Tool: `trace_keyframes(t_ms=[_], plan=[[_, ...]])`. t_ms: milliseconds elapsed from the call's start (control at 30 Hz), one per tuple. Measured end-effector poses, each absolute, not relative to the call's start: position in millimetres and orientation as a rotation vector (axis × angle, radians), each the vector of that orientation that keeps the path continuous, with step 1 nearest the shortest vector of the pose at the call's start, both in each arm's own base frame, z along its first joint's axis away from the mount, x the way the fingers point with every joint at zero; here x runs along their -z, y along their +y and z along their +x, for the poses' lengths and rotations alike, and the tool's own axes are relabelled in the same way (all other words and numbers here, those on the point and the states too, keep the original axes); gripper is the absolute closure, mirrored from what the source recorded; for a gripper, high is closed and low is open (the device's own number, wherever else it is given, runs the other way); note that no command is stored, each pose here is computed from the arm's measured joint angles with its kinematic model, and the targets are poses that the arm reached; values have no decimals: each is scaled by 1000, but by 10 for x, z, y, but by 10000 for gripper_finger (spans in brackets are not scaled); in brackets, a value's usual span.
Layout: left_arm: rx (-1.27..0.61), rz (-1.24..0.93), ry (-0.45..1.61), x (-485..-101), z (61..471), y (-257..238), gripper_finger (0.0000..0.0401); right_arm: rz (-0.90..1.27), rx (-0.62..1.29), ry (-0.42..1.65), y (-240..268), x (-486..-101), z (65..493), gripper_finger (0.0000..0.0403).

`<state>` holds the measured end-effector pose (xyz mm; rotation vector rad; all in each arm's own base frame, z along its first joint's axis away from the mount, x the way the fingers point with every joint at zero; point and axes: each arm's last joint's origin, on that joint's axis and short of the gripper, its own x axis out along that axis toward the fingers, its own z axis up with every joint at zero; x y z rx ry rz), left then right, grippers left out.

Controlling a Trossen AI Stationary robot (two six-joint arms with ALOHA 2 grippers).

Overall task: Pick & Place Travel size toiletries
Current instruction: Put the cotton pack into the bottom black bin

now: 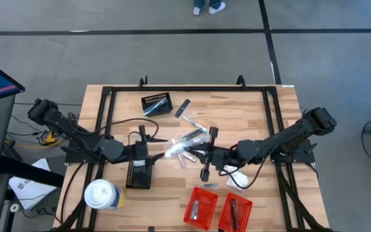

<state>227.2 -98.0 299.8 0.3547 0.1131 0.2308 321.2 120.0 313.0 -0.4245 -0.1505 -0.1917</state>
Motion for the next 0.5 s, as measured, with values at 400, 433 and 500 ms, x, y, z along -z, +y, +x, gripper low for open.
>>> trace_keyframes(t_ms=[400,433,500], plan=[[-212,285,58,-3103,2172,-1010,90,-392,254,-173,1168,-2956,3382,403],[-214,280,58,-3102,2173,-1006,88,-393,263,-177,1152,-2926,3412,403],[-214,276,58,-3103,2173,-1006,87,-401,278,-174,1134,-2882,3448,403]])
